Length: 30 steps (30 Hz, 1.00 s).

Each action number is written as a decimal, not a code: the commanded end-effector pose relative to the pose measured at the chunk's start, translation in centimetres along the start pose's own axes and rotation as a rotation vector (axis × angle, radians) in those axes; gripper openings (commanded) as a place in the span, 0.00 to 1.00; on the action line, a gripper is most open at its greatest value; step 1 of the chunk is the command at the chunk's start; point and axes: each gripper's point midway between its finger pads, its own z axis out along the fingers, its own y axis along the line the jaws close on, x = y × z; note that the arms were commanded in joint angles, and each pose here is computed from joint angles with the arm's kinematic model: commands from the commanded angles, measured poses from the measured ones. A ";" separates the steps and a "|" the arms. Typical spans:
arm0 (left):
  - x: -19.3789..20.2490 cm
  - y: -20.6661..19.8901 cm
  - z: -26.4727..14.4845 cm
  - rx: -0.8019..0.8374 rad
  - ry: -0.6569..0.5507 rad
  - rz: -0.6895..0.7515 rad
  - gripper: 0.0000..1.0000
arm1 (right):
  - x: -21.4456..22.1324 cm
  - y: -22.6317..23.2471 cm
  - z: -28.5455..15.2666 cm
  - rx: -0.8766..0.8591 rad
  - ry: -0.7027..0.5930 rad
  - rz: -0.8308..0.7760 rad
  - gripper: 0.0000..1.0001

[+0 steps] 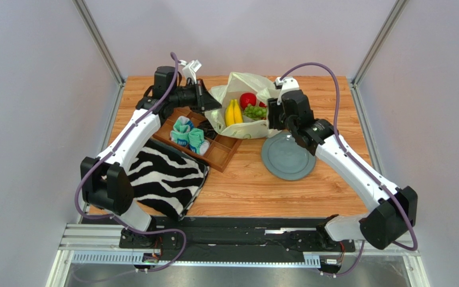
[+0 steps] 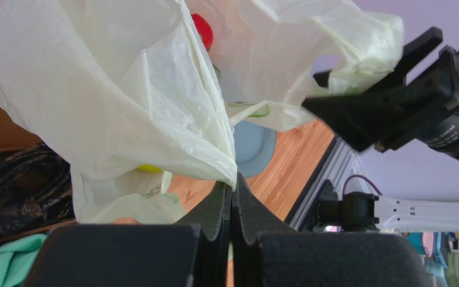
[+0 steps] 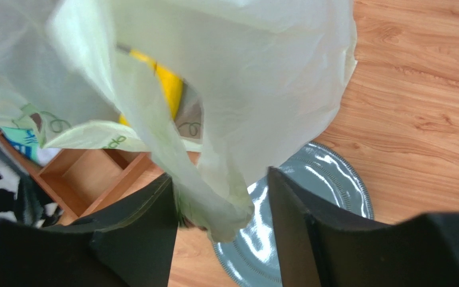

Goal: Place the fruits into the plastic bag

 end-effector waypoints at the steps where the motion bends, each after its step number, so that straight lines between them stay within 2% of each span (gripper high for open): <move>1: -2.3 0.4 1.2 -0.020 -0.025 0.028 0.00 | -5.2 -0.2 0.8 -0.119 -0.119 0.089 0.21; 3: -3.0 0.8 2.4 -0.022 -0.028 -0.004 0.00 | -6.8 -1.2 0.8 -0.123 -0.145 0.132 0.00; 4: -4.9 -0.4 2.5 -0.004 -0.061 0.017 0.00 | -8.8 -2.5 0.2 -0.106 -0.190 0.152 0.00; 6: -6.2 -0.6 3.8 0.009 -0.072 -0.014 0.00 | -11.4 -3.4 -1.0 -0.119 -0.247 0.173 0.00; 7: -8.5 -2.4 3.7 0.038 -0.117 0.015 0.00 | -13.8 -4.8 -2.2 -0.100 -0.304 0.190 0.00; 9: -10.2 -3.0 5.0 0.061 -0.140 -0.008 0.00 | -16.0 -6.2 -3.3 -0.080 -0.355 0.209 0.00; 10: -12.9 -5.1 4.4 0.096 -0.193 0.026 0.00 | -18.1 -7.4 -4.6 -0.067 -0.406 0.221 0.00; 12: -14.4 -5.1 5.7 0.116 -0.210 -0.007 0.00 | -19.4 -9.2 -5.3 -0.039 -0.436 0.240 0.00; 13: -16.7 -7.2 4.9 0.155 -0.264 0.032 0.00 | -20.0 -9.7 -5.6 -0.033 -0.451 0.246 0.00; 14: -17.1 -6.4 6.0 0.159 -0.265 0.019 0.00 | -20.4 -10.2 -5.7 -0.026 -0.460 0.251 0.00; 16: -19.2 -7.3 6.0 0.183 -0.327 0.037 0.00 | -20.1 -11.8 -4.8 0.010 -0.448 0.261 0.00; 19: -19.3 -5.1 8.4 0.192 -0.337 0.022 0.00 | -18.0 -14.2 -1.9 0.070 -0.381 0.274 0.00; 24: -15.5 -0.3 13.7 0.239 -0.220 -0.048 0.00 | -12.8 -17.0 2.5 0.114 -0.270 0.309 0.00; 30: -13.1 0.4 16.0 0.260 -0.169 0.002 0.00 | -11.1 -16.6 3.7 0.088 -0.231 0.310 0.00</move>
